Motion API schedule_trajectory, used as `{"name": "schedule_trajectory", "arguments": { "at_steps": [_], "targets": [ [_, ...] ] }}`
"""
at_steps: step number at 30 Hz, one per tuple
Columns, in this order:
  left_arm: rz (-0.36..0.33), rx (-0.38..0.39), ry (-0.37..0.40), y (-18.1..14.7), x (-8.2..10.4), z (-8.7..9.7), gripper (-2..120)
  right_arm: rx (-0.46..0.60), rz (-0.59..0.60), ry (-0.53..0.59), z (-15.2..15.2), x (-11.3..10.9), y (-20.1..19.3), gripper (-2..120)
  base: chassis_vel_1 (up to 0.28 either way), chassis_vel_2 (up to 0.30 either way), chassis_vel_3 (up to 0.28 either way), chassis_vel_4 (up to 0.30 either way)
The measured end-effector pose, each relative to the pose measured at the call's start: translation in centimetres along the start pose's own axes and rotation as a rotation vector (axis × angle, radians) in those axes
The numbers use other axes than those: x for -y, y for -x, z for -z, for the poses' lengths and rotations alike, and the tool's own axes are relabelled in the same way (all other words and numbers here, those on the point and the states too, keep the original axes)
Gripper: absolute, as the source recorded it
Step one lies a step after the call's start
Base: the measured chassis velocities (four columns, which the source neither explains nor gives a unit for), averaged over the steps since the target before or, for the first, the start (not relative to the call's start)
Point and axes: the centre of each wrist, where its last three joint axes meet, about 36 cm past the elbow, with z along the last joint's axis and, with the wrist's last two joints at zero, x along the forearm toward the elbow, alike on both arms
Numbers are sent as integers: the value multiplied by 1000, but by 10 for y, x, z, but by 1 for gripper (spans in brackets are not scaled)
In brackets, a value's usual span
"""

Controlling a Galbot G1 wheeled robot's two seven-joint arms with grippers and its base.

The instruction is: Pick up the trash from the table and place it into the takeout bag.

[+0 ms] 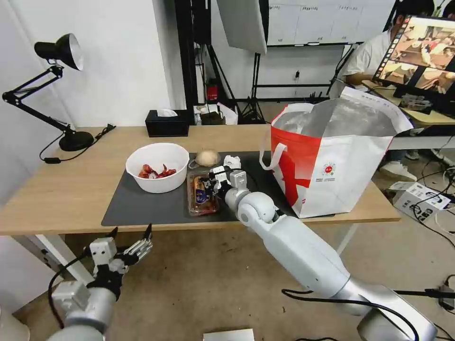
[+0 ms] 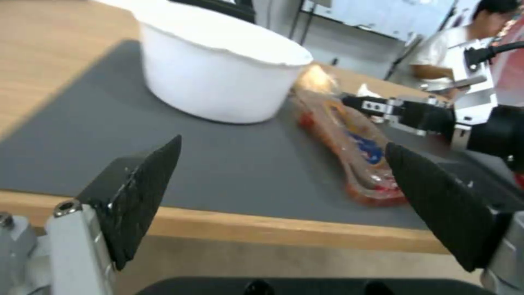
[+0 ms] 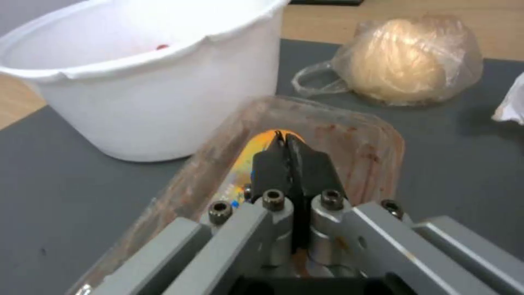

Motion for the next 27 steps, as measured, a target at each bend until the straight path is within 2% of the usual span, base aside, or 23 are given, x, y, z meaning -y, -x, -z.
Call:
{"name": "schedule_trajectory", "arguments": {
  "at_steps": [1,4,5,7,8,11,18,22,27],
  "targets": [
    [0,0,0,0,0,0,100,0,0,0,0,0,0,0,0,0,0,0],
    [-41,13,-98,14,-6,-1,100,3,27,-17,8,-12,10,0,0,0,0,0],
    [-41,13,-98,14,-6,-1,100,3,27,-17,8,-12,10,0,0,0,0,0],
    [-62,16,-168,26,-11,0,100,2,52,-29,12,-20,15,0,0,0,0,0],
    [-62,16,-168,26,-11,0,100,2,52,-29,12,-20,15,0,0,0,0,0],
    [-96,-35,-229,48,-23,3,100,1,57,-35,13,-20,15,0,0,0,0,0],
    [-149,-98,-295,67,-40,12,100,-7,45,-40,11,-15,15,0,0,0,0,0],
    [-200,-131,-342,77,-43,23,100,-11,37,-43,10,-9,12,0,0,0,0,0],
    [-243,-169,-358,86,-45,29,100,-12,35,-45,10,-5,11,0,0,0,0,0]
  ]
}}
